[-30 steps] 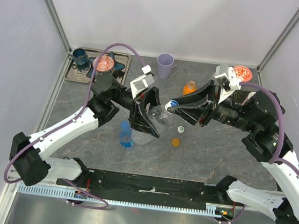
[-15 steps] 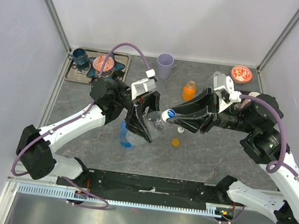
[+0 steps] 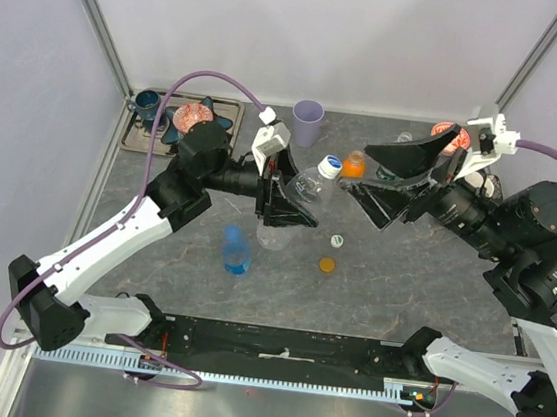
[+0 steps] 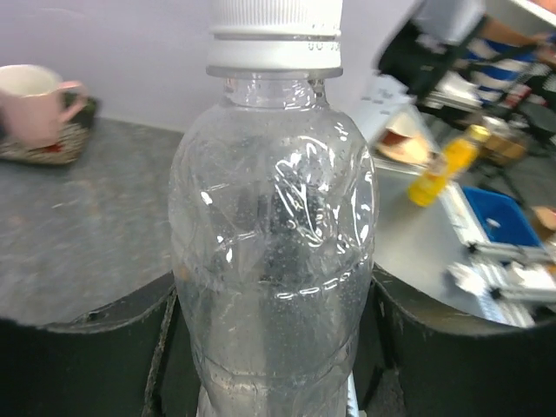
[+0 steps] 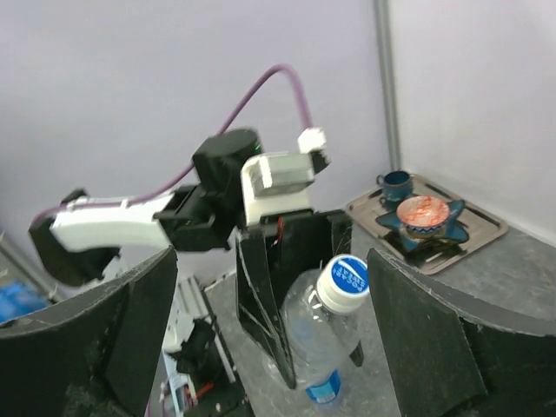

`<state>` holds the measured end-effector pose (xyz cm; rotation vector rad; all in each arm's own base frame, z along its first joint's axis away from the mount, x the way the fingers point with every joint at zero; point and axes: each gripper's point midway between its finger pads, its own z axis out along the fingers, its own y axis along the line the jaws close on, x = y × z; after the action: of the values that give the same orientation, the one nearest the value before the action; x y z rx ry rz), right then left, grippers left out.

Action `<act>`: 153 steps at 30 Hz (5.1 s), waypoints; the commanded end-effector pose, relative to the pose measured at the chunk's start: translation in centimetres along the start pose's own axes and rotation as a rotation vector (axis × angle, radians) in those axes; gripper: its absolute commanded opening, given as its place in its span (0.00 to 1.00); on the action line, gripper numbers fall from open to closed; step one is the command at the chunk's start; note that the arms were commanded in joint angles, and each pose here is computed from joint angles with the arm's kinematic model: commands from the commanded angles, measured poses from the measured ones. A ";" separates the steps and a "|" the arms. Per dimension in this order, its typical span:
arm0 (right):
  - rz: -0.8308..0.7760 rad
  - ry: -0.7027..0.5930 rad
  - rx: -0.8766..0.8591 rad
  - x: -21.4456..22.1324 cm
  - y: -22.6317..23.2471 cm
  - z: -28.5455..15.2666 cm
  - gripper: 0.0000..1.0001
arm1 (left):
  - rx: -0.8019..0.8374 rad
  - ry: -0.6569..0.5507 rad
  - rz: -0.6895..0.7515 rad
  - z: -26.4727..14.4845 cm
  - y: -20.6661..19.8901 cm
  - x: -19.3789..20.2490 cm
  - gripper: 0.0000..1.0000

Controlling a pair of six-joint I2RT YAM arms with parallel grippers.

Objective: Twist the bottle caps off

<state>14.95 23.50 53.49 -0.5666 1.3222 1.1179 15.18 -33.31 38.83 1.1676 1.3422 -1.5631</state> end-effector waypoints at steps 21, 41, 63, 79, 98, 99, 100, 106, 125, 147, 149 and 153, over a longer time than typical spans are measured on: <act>0.277 0.040 0.487 5.4 -10.3 4.8 0.75 | -0.899 -0.086 0.327 -3.7 9.2 -1.5 0.45; 0.275 0.060 0.501 7.0 -11.5 6.6 0.56 | -0.888 -0.064 0.332 -3.1 9.3 -0.8 0.45; 0.205 0.097 0.400 8.9 -10.1 5.2 0.00 | -0.842 -0.082 0.332 -2.8 8.3 -1.0 0.44; 0.019 0.186 -0.174 7.1 0.1 2.8 0.00 | 0.225 -0.017 0.046 -0.8 -5.0 -1.3 0.44; -0.099 0.150 -0.271 4.8 2.4 0.9 0.10 | 0.343 0.095 -0.062 -1.0 -4.9 0.7 0.43; -0.109 0.146 -0.244 4.3 2.2 0.6 0.28 | 0.309 0.078 -0.044 -0.8 -4.6 0.1 0.43; -0.120 0.142 -0.228 3.7 2.3 0.1 0.52 | 0.281 0.070 0.006 -0.7 -3.9 0.1 0.43; -0.111 0.090 -0.067 0.8 0.9 -0.9 0.98 | 0.029 0.072 0.022 -0.3 -0.1 0.1 0.43; 0.220 0.029 0.559 5.1 -11.0 1.3 0.88 | -0.814 0.167 0.347 -0.7 9.1 1.1 0.43; 0.247 0.092 0.549 8.7 -11.9 2.8 0.41 | -0.822 0.165 0.350 -0.6 9.0 1.7 0.43; 0.251 0.091 0.541 8.7 -11.7 2.7 0.35 | -0.823 0.169 0.350 -0.6 9.1 1.8 0.43; 0.258 0.114 0.527 9.5 -11.6 2.8 0.21 | -0.824 0.156 0.351 -0.7 9.0 1.5 0.43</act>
<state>25.66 23.67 41.73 -0.0563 1.7695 0.8496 23.29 -34.25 31.83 0.9551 1.6522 -0.5592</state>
